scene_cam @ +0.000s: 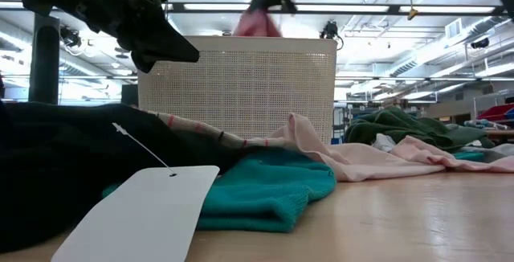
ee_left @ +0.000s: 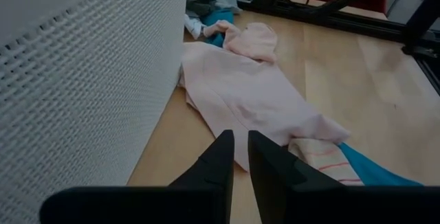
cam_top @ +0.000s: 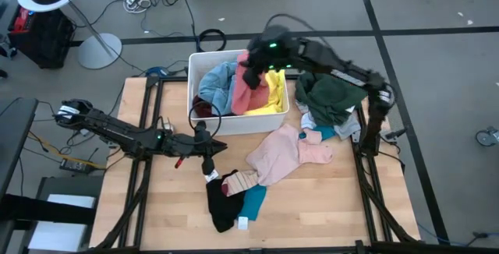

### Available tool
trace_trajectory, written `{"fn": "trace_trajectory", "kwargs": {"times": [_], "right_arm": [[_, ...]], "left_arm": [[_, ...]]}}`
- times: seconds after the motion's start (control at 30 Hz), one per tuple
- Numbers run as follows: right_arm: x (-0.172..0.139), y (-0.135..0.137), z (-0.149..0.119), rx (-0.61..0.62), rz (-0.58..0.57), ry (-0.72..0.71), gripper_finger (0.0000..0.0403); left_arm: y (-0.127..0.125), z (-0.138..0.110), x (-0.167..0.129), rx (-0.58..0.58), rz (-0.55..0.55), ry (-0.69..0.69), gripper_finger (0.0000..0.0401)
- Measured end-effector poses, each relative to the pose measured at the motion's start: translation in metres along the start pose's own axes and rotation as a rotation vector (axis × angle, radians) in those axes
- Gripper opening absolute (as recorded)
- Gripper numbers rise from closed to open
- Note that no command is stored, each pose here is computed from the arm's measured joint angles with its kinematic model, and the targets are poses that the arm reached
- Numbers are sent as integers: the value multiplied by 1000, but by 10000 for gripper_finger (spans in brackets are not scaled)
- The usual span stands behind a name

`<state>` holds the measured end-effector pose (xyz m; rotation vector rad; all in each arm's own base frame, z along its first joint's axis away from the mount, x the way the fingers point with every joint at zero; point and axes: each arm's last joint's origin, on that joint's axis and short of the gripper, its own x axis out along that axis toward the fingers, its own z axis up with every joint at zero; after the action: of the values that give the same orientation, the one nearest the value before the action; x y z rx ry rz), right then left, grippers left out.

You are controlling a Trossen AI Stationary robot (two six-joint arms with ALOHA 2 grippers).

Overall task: Sort clothes
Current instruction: Put the pink boxer into the laundry bin, then put the brown patterned sock into the laundry bin

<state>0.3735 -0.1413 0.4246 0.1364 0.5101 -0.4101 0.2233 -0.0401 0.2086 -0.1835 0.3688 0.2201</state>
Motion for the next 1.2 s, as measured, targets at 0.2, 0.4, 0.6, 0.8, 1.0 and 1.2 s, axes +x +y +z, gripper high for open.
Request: {"fn": "trace_trajectory", "kwargs": {"times": [0.2, 0.4, 0.6, 0.8, 1.0, 1.2], "right_arm": [[79, -4, -46, 3, -9, 274, 60], [146, -15, -93, 75, -11, 441, 113], [190, -19, -127, 149, 36, 519, 172], [179, -19, -118, 149, 51, 506, 196], [102, -11, -67, 110, 78, 397, 191], [6, 4, -22, 28, 102, 211, 193]], "left_arm": [[-2, -3, -1, -16, -24, 31, 49], [-10, -6, -3, -16, -106, 60, 49], [-15, -8, -6, -4, -132, 64, 49], [-15, -8, -6, -4, -129, 62, 49], [-15, -8, -6, -16, -128, 62, 49], [-16, -8, -6, -19, -128, 62, 49]]}}
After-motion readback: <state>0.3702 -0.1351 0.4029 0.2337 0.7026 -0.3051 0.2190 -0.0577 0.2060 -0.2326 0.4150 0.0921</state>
